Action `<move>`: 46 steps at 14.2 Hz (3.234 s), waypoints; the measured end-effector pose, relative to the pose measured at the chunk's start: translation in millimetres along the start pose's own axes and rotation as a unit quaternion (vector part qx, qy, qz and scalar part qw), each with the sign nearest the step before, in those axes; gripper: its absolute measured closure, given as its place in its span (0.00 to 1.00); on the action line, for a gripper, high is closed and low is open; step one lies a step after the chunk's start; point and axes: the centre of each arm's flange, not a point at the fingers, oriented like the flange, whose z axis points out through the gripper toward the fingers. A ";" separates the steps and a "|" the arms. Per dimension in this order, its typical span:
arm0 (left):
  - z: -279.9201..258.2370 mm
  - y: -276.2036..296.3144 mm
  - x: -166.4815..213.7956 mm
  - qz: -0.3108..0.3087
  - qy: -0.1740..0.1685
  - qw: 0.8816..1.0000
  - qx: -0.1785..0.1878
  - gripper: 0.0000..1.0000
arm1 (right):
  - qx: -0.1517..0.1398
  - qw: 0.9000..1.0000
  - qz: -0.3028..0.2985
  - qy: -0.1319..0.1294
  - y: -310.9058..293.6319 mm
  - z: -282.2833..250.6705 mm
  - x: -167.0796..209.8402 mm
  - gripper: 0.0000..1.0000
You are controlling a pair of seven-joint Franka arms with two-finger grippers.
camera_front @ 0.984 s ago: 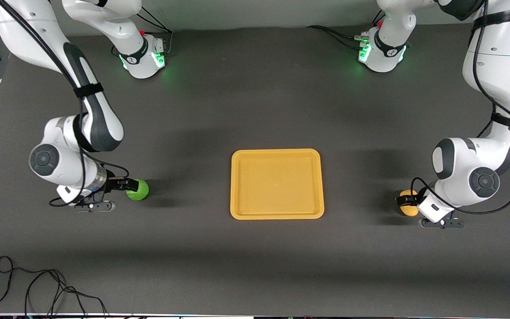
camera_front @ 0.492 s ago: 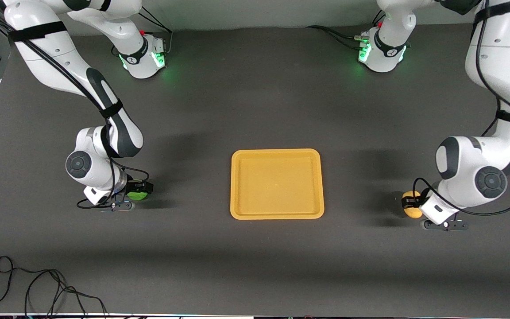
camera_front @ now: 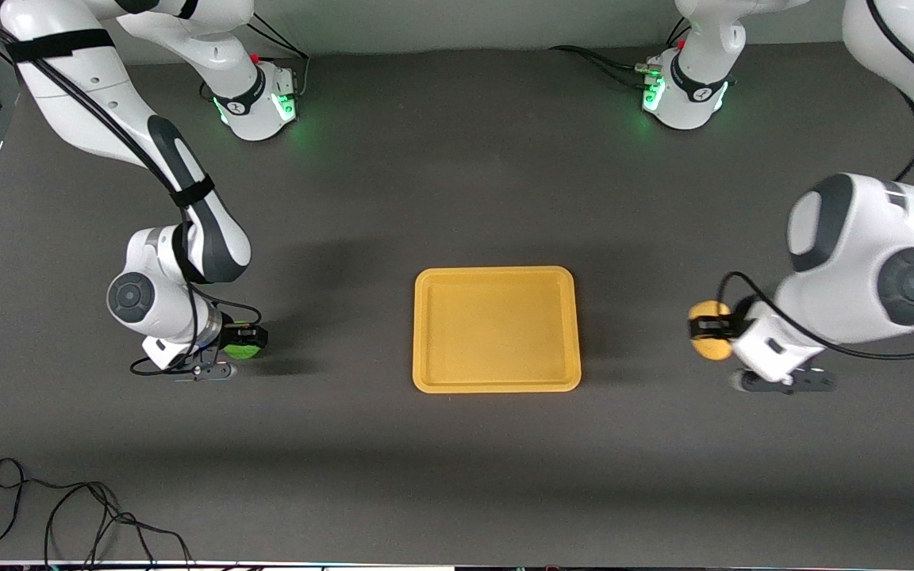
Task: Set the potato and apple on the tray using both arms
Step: 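Close the left gripper on the potato while the right gripper grasps the apple, then carry the potato onto the tray with the left gripper and release it, then move the apple over the tray while the left gripper withdraws, then lower the apple beside the potato and open the right gripper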
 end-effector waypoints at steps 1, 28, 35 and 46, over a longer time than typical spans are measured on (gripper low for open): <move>8.3 31.3 -6.6 -0.009 -0.002 1.000 -0.005 0.42 | 0.000 1.000 0.000 -0.009 -1.0 -14.8 5.5 0.23; 64.4 121.4 -30.2 -0.007 0.007 0.999 0.048 0.00 | 0.061 0.993 0.097 -0.038 -164.5 -183.6 16.1 0.23; -119.2 -70.5 -54.1 0.071 0.026 0.993 0.089 0.00 | 0.086 0.978 0.190 0.004 -350.0 -88.3 -26.9 0.23; -174.5 -115.7 -81.4 0.018 0.059 0.997 0.042 0.00 | 0.117 0.957 0.265 0.035 -432.7 24.8 -46.1 0.23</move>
